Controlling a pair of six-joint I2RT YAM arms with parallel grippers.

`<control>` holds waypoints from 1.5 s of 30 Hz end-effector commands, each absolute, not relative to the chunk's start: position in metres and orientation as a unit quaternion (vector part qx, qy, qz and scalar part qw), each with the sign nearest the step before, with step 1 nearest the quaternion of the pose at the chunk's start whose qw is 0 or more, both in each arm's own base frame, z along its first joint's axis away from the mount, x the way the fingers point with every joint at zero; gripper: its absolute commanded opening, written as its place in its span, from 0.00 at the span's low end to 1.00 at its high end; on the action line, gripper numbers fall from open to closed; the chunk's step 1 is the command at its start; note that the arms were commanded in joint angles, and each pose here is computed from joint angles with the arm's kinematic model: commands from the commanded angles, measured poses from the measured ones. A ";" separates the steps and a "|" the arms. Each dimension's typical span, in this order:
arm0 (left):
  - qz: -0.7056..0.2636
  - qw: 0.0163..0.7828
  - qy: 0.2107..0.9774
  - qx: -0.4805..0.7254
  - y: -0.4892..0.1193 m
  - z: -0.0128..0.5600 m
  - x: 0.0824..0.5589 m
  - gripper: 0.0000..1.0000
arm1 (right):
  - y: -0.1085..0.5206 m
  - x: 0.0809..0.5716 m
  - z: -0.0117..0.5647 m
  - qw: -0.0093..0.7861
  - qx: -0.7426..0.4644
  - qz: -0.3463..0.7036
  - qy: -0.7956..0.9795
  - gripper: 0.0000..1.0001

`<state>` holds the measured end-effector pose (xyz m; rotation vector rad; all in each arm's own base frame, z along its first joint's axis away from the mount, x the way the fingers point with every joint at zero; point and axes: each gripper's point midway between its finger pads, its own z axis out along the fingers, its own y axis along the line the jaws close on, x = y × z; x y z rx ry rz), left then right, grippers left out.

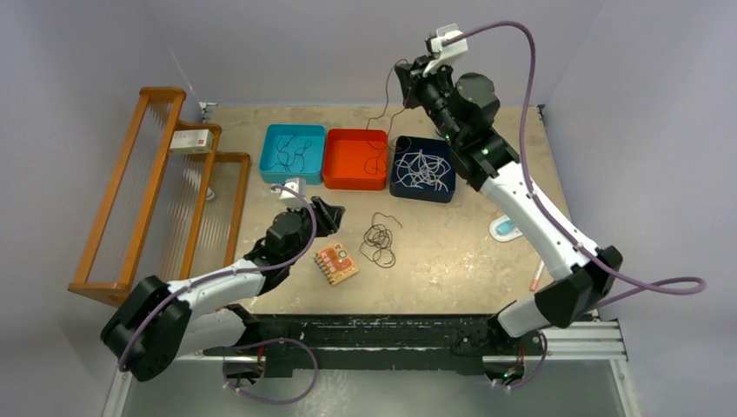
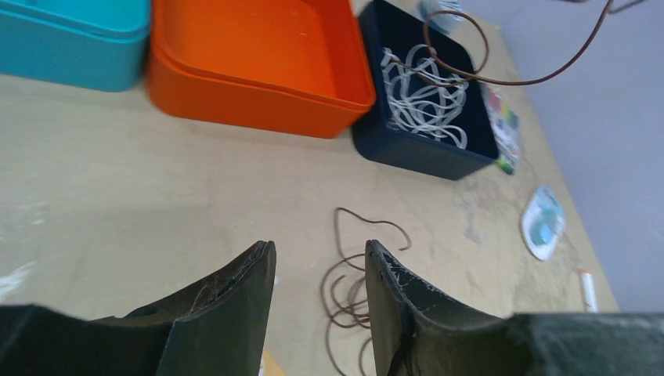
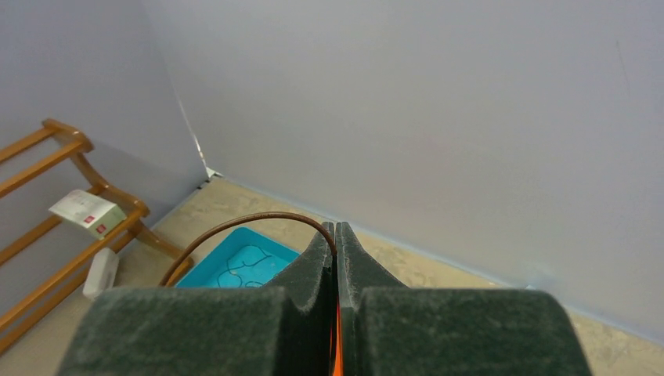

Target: Untangle the cables

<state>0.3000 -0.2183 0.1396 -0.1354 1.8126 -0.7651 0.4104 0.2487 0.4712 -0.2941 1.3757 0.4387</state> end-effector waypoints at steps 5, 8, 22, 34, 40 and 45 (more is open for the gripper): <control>-0.143 0.567 0.802 -0.122 -0.148 0.149 0.309 0.45 | 0.259 0.458 0.481 0.738 -0.118 0.234 0.622 0.00; -0.119 0.572 0.801 -0.127 -0.137 0.163 0.309 0.45 | 0.267 0.478 0.473 0.734 -0.122 0.234 0.625 0.00; -0.048 0.618 0.773 -0.135 -0.099 0.244 0.306 0.47 | 0.304 0.537 0.419 0.712 -0.152 0.239 0.643 0.00; -0.010 0.626 0.770 -0.122 -0.083 0.270 0.299 0.48 | 0.317 0.554 0.382 0.692 -0.163 0.244 0.660 0.00; -0.015 0.623 0.774 -0.113 -0.086 0.271 0.299 0.48 | 0.290 0.552 0.436 0.727 -0.154 0.212 0.635 0.00; -0.006 0.623 0.776 -0.104 -0.084 0.274 0.298 0.48 | 0.279 0.540 0.477 0.754 -0.150 0.202 0.607 0.00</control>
